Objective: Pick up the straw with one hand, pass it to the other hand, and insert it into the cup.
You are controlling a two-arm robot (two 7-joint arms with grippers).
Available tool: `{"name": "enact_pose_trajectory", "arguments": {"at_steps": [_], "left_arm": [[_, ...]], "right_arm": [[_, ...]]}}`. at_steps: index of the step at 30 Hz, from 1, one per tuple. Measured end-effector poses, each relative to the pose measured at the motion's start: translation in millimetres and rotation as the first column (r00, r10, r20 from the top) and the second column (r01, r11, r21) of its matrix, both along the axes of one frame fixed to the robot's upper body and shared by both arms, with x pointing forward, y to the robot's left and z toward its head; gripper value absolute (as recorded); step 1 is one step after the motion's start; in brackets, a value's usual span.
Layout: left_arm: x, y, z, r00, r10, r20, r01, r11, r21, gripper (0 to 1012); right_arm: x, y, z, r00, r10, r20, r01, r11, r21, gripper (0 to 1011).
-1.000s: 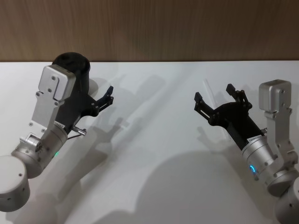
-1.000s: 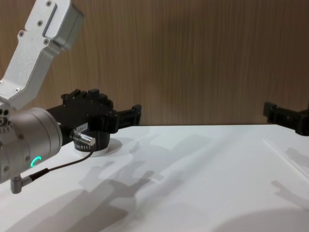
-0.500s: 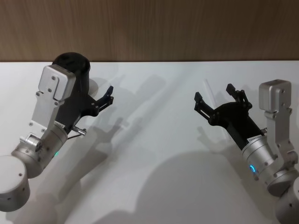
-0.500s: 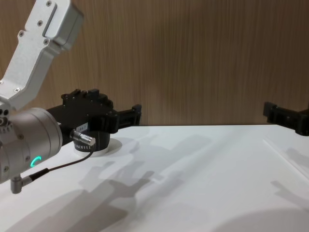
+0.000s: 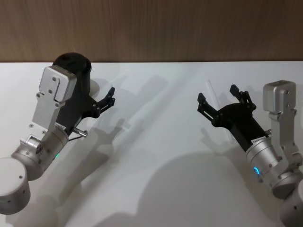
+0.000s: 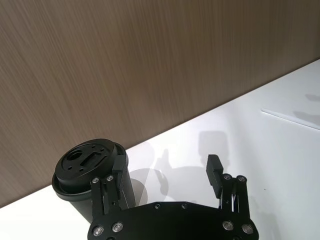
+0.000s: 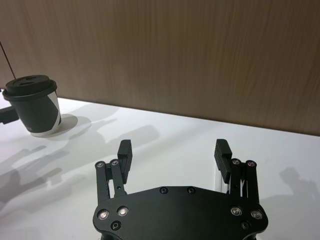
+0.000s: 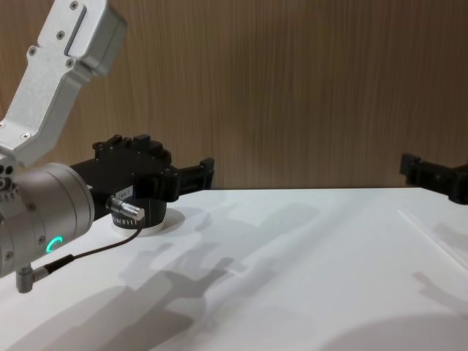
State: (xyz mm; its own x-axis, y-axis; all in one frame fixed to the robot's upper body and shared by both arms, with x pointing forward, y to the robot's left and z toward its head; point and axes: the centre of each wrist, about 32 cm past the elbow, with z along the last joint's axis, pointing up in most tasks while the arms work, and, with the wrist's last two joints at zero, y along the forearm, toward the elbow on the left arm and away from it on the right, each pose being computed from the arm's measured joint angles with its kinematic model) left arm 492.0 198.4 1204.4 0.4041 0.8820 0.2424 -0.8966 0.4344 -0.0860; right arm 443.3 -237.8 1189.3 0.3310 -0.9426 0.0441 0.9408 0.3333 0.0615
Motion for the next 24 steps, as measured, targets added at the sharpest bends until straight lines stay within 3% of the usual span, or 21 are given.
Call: {"name": "enact_pose_trajectory", "arguments": {"at_steps": [13,24], "left_arm": [[0.0,0.0,0.0,1.0,0.0,0.0,0.0,1.0,0.0,1003],[0.0,0.0,0.0,1.0,0.0,0.0,0.0,1.0,0.0,1002]], "right_arm": [[-2.6,-12.9,17.9,1.0,-0.024,-0.005,0.023,0.999,-0.043,1001],[-5.0,-20.7,27.6,0.993,-0.061,-0.098,0.055,0.996,-0.07,1001]]}}
